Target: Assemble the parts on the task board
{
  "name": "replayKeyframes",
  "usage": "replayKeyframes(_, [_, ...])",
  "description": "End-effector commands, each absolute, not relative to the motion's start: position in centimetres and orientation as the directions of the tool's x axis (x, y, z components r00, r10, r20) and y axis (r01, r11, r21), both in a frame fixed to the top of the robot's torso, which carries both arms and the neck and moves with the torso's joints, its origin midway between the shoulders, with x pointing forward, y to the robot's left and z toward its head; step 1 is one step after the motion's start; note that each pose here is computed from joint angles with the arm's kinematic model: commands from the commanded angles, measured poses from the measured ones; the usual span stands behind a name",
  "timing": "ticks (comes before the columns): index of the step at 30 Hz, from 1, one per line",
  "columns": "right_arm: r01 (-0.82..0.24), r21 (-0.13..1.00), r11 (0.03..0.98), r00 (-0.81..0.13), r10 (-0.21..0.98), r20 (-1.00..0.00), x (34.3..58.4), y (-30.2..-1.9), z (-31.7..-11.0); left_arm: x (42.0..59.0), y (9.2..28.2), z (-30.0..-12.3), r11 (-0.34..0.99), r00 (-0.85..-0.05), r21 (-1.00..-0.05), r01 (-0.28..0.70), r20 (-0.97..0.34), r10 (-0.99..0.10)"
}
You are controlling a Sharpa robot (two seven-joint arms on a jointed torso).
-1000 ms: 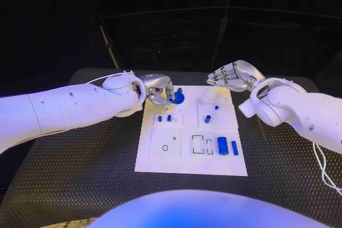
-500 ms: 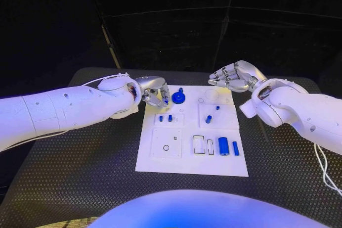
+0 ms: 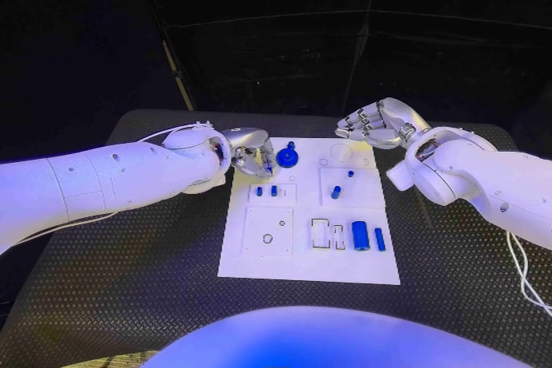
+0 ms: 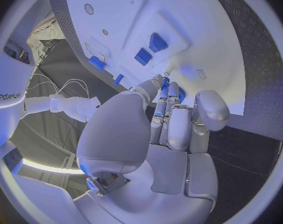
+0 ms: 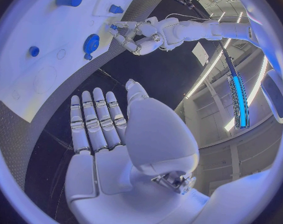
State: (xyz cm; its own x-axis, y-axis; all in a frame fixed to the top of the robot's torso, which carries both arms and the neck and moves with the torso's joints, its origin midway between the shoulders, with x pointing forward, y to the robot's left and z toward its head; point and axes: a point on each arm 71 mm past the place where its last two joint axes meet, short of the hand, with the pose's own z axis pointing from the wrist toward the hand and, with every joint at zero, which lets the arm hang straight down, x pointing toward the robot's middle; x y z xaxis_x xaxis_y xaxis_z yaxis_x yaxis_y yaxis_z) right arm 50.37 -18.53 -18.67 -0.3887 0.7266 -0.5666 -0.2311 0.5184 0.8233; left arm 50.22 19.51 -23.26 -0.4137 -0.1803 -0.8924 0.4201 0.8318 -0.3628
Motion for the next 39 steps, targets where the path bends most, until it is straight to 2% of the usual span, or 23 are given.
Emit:
replayKeyframes(1, [-0.240,0.825,0.511,-0.393,0.726,-0.564,50.34,-18.37,-18.50,50.23,19.42,-23.54,0.834,-0.438,-0.366,0.412,-0.882,-0.171])
replayKeyframes(39, [-0.237,0.826,0.512,-0.400,0.723,-0.563,50.31,-18.26,-18.54,50.45,18.87,-24.04,0.846,-0.463,-0.357,0.397,-0.873,-0.152])
